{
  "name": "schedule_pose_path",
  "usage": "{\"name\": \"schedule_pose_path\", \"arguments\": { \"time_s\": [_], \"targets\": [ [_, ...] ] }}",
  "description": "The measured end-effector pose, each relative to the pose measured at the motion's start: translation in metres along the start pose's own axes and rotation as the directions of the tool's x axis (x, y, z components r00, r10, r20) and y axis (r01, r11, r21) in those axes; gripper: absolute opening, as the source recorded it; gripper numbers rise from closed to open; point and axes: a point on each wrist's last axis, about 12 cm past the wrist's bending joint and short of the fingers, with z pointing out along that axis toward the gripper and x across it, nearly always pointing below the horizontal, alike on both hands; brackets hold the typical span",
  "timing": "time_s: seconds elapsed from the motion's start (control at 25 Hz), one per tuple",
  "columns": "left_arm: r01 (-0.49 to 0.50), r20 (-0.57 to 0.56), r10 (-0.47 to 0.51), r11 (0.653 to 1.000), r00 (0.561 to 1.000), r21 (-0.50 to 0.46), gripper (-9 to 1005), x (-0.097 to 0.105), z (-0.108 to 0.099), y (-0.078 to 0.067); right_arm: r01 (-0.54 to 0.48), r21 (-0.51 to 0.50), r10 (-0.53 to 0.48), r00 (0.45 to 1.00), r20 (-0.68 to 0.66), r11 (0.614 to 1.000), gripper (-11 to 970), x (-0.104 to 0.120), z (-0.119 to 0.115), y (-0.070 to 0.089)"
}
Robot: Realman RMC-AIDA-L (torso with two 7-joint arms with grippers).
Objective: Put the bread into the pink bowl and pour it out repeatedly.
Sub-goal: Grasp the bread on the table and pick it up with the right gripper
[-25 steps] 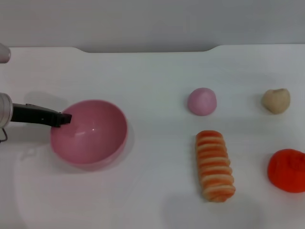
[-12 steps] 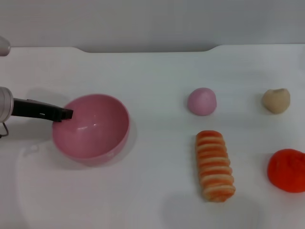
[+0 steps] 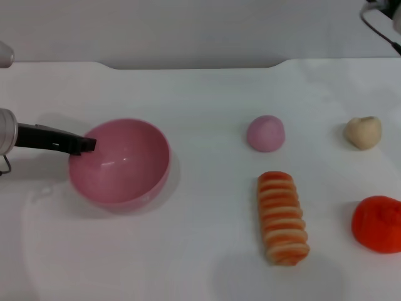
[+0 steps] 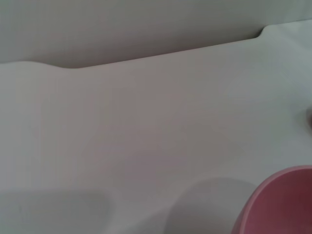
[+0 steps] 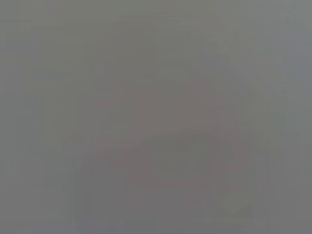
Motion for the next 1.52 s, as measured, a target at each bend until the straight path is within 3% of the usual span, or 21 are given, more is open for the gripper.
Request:
{"name": "schedule_pose_path", "arguments": {
  "time_s": [0.12,0.28,0.6,0.68,0.72,0.88,1.2,1.36,1.52],
  "targets": [
    [-0.007,0.004,0.007,1.000,1.000,0.000,53,-0.002,0.000,-0.001,-0.033,-0.087,0.029,0.999,-0.037,0.996,634,-0.007,0.003,0.009],
    [-0.014,0.008,0.014,1.000,1.000,-0.003,53,-0.004,0.001,-0.001,-0.146,-0.275,0.109,0.983,-0.147,0.950,634,-0.017,0.011,0.016],
    [-0.049,0.012,0.049,0.999,0.999,-0.008,53,-0.011,-0.001,-0.001,-0.174,-0.497,-0.069,0.899,-0.433,0.850,635,-0.045,0.020,0.031],
    [-0.061,0.012,0.061,0.998,0.998,-0.008,53,-0.012,-0.001,-0.001,-0.182,-0.533,-0.171,0.820,-0.546,0.826,635,-0.056,0.023,0.041],
    [-0.075,0.012,0.075,0.997,0.997,-0.006,53,-0.013,-0.001,-0.002,-0.182,-0.533,-0.171,0.820,-0.546,0.826,635,-0.056,0.023,0.041],
    [-0.095,0.011,0.095,0.995,0.995,0.001,53,-0.017,0.000,-0.004,-0.177,-0.542,-0.316,0.650,-0.691,0.821,635,-0.061,0.025,0.060],
    [-0.110,0.004,0.110,0.994,0.994,0.004,54,-0.021,-0.002,-0.004,-0.121,-0.543,-0.482,0.330,-0.811,0.831,635,-0.043,0.026,0.114],
    [-0.117,0.000,0.117,0.993,0.993,0.011,54,-0.018,0.001,-0.007,-0.076,-0.565,-0.539,0.222,-0.813,0.821,635,-0.022,0.021,0.135],
    [-0.109,0.004,0.109,0.994,0.994,0.027,51,-0.010,0.006,-0.010,-0.099,-0.593,-0.577,0.154,-0.802,0.799,634,-0.002,0.012,0.142]
  ]
}}
